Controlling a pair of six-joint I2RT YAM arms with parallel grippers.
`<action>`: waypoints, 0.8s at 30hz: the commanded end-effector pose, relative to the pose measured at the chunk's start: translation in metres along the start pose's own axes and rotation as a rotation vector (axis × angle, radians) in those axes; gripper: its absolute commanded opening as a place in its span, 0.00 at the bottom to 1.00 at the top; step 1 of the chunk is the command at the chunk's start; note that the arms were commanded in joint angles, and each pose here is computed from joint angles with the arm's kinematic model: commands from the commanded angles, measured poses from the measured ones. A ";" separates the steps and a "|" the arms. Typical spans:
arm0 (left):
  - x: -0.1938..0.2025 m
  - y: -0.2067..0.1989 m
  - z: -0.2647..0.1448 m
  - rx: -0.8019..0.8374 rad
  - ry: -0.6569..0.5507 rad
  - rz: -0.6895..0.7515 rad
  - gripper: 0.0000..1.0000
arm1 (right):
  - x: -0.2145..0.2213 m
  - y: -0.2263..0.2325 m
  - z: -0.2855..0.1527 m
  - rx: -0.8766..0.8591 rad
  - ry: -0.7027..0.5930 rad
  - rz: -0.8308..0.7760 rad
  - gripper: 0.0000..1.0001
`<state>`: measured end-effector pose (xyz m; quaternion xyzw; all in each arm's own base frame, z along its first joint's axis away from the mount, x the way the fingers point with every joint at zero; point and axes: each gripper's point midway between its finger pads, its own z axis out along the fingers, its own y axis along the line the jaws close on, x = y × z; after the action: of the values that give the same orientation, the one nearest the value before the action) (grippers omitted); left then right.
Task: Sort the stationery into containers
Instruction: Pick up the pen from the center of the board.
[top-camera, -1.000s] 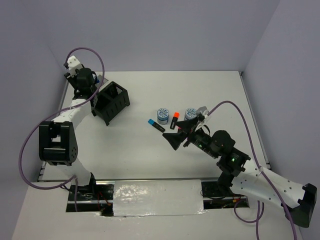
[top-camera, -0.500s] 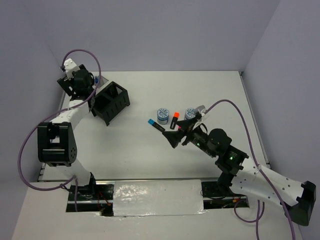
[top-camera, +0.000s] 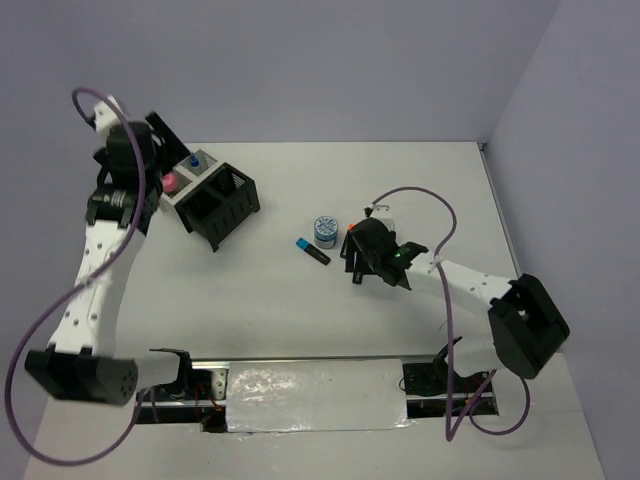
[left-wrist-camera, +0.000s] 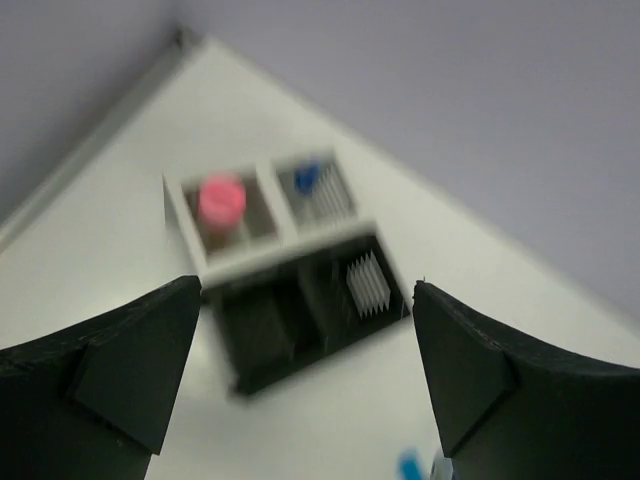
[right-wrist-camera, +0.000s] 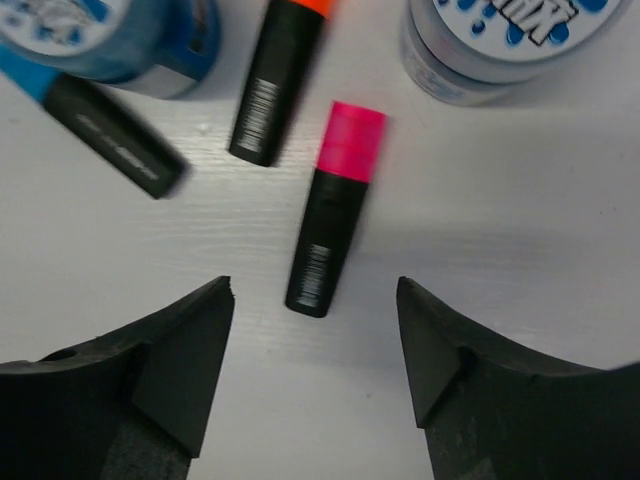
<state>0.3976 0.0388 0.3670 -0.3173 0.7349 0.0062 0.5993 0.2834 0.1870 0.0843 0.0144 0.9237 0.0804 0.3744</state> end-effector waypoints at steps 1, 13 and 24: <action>0.100 0.029 -0.049 0.058 0.289 0.144 0.99 | -0.013 -0.009 0.009 0.082 0.000 0.039 0.71; 0.148 0.085 -0.078 0.059 0.334 0.348 0.99 | 0.019 -0.004 0.068 0.144 0.166 -0.019 0.56; 0.170 0.066 -0.081 0.182 0.429 0.339 0.99 | 0.035 -0.006 0.049 0.095 0.159 0.051 0.00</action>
<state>0.2735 -0.0014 0.2059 -0.1551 0.8885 0.0179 0.4315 0.3082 0.1932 0.0169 0.0398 0.9525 0.0297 0.3005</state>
